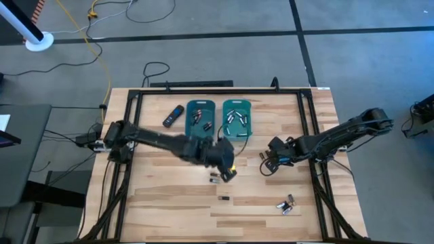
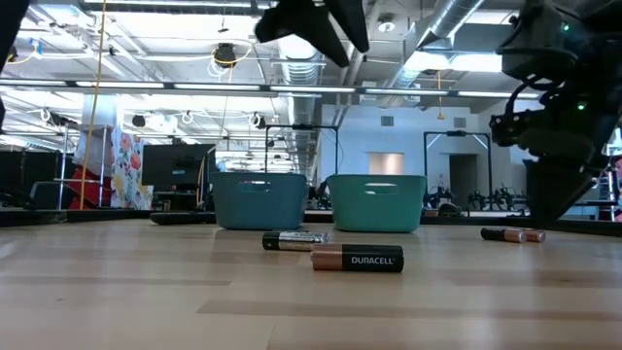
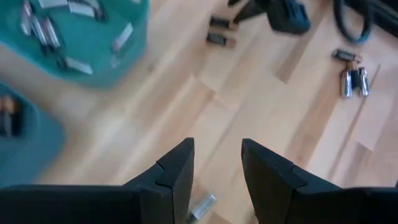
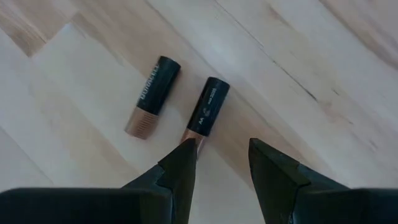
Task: Sort batteries
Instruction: Put the black battery into the blue bin
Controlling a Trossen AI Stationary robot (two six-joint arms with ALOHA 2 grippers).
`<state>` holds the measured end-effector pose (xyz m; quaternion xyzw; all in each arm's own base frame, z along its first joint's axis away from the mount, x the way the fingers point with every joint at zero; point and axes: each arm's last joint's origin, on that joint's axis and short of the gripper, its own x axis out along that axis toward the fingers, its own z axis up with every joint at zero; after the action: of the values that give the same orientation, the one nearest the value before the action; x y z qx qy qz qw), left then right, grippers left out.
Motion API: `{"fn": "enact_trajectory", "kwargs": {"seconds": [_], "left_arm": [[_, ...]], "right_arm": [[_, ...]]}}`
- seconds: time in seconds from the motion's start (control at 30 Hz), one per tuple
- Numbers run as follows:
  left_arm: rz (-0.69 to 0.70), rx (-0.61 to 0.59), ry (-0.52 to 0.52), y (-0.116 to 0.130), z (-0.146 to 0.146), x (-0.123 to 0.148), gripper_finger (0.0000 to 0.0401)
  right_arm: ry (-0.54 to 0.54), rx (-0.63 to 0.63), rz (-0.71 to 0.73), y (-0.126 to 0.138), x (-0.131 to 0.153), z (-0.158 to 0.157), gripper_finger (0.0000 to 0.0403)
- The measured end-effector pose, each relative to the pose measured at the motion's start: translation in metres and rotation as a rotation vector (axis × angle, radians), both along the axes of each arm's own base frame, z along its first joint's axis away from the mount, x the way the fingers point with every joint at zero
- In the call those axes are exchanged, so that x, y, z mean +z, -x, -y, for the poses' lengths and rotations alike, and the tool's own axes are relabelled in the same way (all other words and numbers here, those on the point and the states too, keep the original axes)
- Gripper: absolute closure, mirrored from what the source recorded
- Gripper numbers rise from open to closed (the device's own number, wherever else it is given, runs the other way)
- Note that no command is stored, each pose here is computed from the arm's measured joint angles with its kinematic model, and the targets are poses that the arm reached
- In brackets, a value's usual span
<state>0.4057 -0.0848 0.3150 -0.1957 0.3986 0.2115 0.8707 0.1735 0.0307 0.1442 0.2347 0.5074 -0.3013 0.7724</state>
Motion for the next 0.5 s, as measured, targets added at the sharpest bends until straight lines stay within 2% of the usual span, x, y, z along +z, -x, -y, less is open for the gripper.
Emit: {"fn": "enact_trajectory", "kwargs": {"seconds": [0.23,0.5], "left_arm": [[0.023,0.040,0.023,0.012,0.039,-0.003,0.0273],[-0.124,0.123,-0.060,0.048,0.053,-0.001,0.0273]], "right_arm": [[-0.004,0.005,0.030,-0.004,0.001,0.001,0.0237],[-0.011,-0.021,0.068,-0.010,0.000,0.004,0.0237]]}}
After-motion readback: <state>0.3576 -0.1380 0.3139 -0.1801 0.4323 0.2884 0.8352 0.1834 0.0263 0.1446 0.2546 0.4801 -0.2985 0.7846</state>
